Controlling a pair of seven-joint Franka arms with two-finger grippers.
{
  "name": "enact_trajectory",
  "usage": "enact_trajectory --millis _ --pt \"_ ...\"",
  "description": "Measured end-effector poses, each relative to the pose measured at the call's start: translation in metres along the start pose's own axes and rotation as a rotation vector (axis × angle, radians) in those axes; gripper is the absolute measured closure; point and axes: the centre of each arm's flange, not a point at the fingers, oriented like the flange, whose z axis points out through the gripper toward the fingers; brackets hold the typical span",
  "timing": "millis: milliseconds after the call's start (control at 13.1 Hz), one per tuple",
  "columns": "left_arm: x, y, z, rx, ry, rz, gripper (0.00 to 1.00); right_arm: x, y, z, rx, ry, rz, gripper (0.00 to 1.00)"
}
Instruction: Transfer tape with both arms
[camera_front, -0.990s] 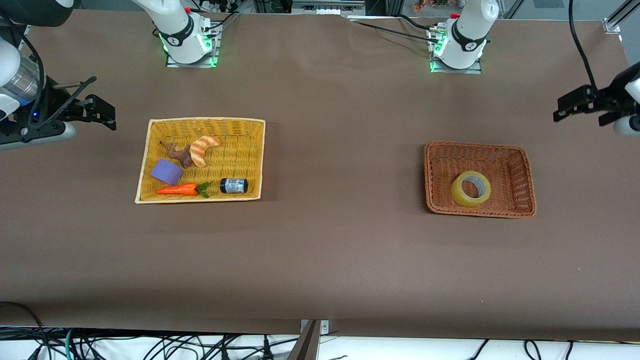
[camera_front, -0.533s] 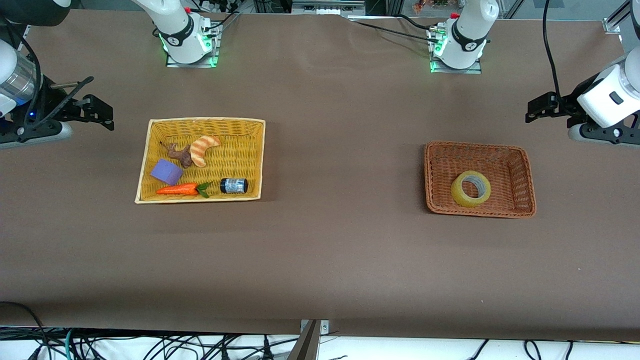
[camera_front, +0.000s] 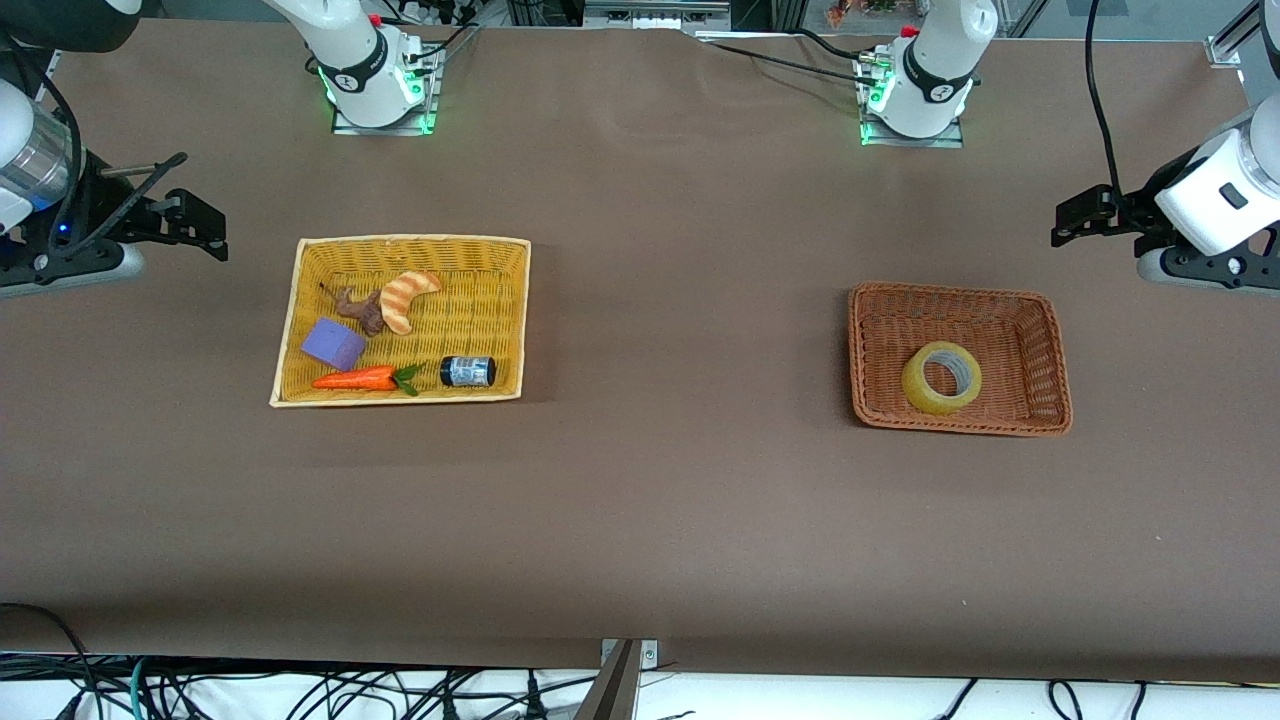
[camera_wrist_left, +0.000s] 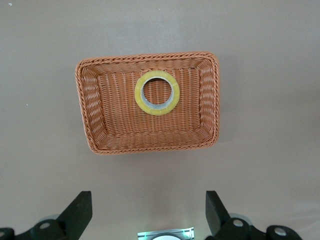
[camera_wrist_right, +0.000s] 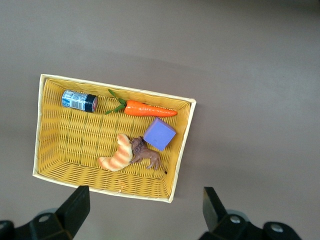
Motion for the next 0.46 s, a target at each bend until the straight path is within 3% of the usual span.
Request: enact_trajectory --millis 457 --pt "-0.0004 -0.0021 -0.0005 0.000 0.001 -0.004 0.00 0.0000 0.0002 -0.0011 0.000 0.002 0.000 0.00"
